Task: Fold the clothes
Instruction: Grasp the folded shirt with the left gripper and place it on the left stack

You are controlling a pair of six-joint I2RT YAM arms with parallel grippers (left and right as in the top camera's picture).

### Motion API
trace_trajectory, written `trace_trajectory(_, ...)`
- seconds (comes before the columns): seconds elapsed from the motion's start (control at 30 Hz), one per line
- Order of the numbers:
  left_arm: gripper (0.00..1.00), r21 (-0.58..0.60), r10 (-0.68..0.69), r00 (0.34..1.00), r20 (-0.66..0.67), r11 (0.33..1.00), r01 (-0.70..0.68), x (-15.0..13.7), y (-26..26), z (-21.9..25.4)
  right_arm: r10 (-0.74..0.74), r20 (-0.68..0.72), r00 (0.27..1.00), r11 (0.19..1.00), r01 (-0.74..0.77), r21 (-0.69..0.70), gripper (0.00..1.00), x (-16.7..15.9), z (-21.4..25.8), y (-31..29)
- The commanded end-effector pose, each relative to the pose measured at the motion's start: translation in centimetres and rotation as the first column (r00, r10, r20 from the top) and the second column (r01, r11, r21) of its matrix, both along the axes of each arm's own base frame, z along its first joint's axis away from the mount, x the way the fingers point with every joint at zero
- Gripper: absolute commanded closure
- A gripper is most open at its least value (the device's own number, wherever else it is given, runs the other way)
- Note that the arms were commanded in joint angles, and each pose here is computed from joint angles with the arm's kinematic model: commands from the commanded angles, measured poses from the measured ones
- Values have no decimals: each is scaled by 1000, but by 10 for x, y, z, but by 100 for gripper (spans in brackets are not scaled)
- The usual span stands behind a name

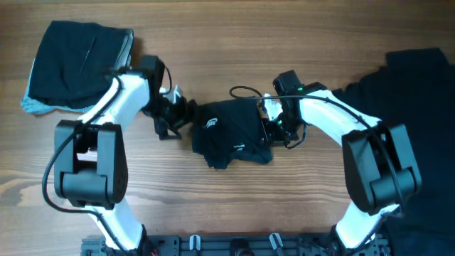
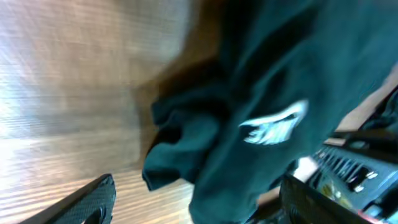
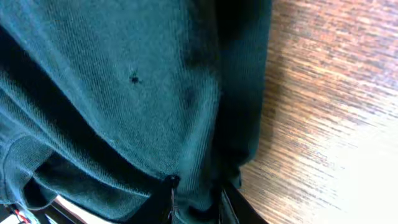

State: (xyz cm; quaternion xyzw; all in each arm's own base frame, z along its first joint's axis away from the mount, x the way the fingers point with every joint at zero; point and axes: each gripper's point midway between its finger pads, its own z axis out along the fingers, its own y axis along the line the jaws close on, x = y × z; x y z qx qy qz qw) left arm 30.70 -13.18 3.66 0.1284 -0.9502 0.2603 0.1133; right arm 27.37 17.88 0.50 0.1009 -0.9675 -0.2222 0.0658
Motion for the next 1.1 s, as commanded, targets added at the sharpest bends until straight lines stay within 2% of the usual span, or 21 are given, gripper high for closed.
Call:
trace_trajectory(0.0, 4, -74, 58, 998, -38, 995, -61, -16, -9, -18, 13, -4, 1000, 1000, -13, -9, 76, 0, -4, 0)
trace_trajectory(0.1, 0, -167, 101, 995, 2, 981, -99, -9, -28, -30, 15, -1, 1000, 1000, -15, -8, 76, 0, -4, 1)
trace_trajectory(0.2, 2, -186, 100, 994, 45, 978, -90, 2, -49, -39, 15, 3, 1000, 1000, -15, -6, 76, 1, -4, 1)
trace_trajectory(0.27, 12, -192, 52, 997, 49, 981, -42, -4, -72, -47, 15, 5, 1000, 1000, -15, -6, 76, 2, -4, 1)
trace_trajectory(0.37, 44, -193, 54, 998, 40, 980, -45, -5, -77, -48, 15, 6, 1000, 1000, -15, -5, 77, 2, -4, 1)
trace_trajectory(0.4, 47, -196, 61, 997, 40, 979, -52, -4, -78, -47, 15, 8, 1000, 1000, -15, -4, 77, 2, -4, 2)
trace_trajectory(0.47, 48, -250, 61, 997, 41, 967, -49, -2, -86, -40, 14, 8, 1000, 1000, -14, -4, 77, 3, -4, 2)
trace_trajectory(0.57, 79, -241, 65, 996, 54, 969, -50, 1, -85, -42, -2, 0, 1000, 1000, 2, -8, 78, 2, -4, 1)
trace_trajectory(0.63, 96, -233, 70, 996, 62, 971, -54, 3, -83, -43, -4, -3, 1000, 1000, 4, -9, 82, 2, -2, 1)
trace_trajectory(0.77, 96, -231, 68, 993, 92, 972, -46, 11, -67, -33, -30, 96, 995, 1000, 30, -1, 85, 16, 46, -8)
trace_trajectory(0.83, 96, -233, 73, 986, 150, 972, -36, 26, -50, -8, -58, 221, 973, 998, 49, 45, 84, 33, 92, -9)
trace_trajectory(0.9, 96, -249, 139, 953, 270, 966, -70, 64, -20, 39, -121, 353, 928, 991, 94, 94, 82, 46, 136, -10)
trace_trajectory(0.93, 96, -260, 204, 912, 357, 959, -114, 93, 6, 68, -172, 390, 904, 984, 143, 104, 81, 51, 150, -13)
trace_trajectory(1.0, 96, -274, 275, 849, 452, 948, -161, 127, 39, 100, -197, 390, 900, 980, 166, 112, 81, 52, 153, -13)
trace_trajectory(1.07, 96, -303, 356, 732, 582, 929, -211, 169, 79, 144, -221, 378, 899, 975, 189, 118, 81, 53, 153, -13)
